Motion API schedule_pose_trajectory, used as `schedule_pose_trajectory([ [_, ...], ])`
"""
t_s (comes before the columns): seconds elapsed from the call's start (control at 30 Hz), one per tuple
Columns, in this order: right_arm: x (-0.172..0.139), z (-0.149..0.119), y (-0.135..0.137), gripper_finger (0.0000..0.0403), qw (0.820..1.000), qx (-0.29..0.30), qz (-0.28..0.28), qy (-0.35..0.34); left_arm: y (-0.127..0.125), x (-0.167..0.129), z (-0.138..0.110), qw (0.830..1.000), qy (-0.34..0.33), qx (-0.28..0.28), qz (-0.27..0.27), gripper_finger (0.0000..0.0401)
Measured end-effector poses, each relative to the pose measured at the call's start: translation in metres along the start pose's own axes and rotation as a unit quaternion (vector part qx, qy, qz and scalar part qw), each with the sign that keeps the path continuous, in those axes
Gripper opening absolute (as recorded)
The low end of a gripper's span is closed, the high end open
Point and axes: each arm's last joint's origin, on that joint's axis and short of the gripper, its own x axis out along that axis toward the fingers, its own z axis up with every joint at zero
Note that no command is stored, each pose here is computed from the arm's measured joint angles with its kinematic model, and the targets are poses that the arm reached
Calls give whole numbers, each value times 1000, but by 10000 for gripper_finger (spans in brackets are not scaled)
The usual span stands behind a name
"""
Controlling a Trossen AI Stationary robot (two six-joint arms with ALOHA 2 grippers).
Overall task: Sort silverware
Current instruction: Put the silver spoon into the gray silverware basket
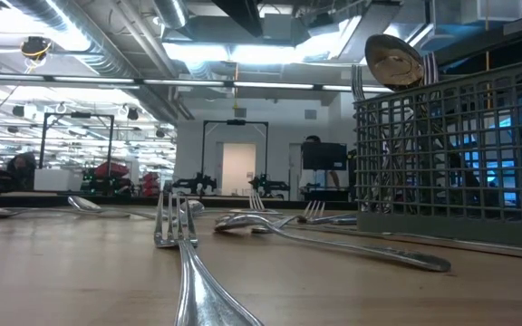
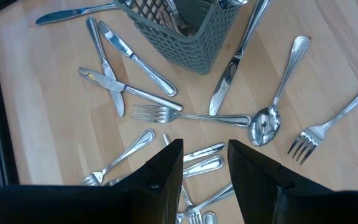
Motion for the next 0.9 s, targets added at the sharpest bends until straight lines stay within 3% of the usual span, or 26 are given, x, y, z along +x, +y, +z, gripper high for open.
schedule_pose_trajectory([
  [0.9, -18, 0, 0, 3, 1000, -4, 18, -7, -1, 0, 0, 1000, -4, -20, -12, 119],
])
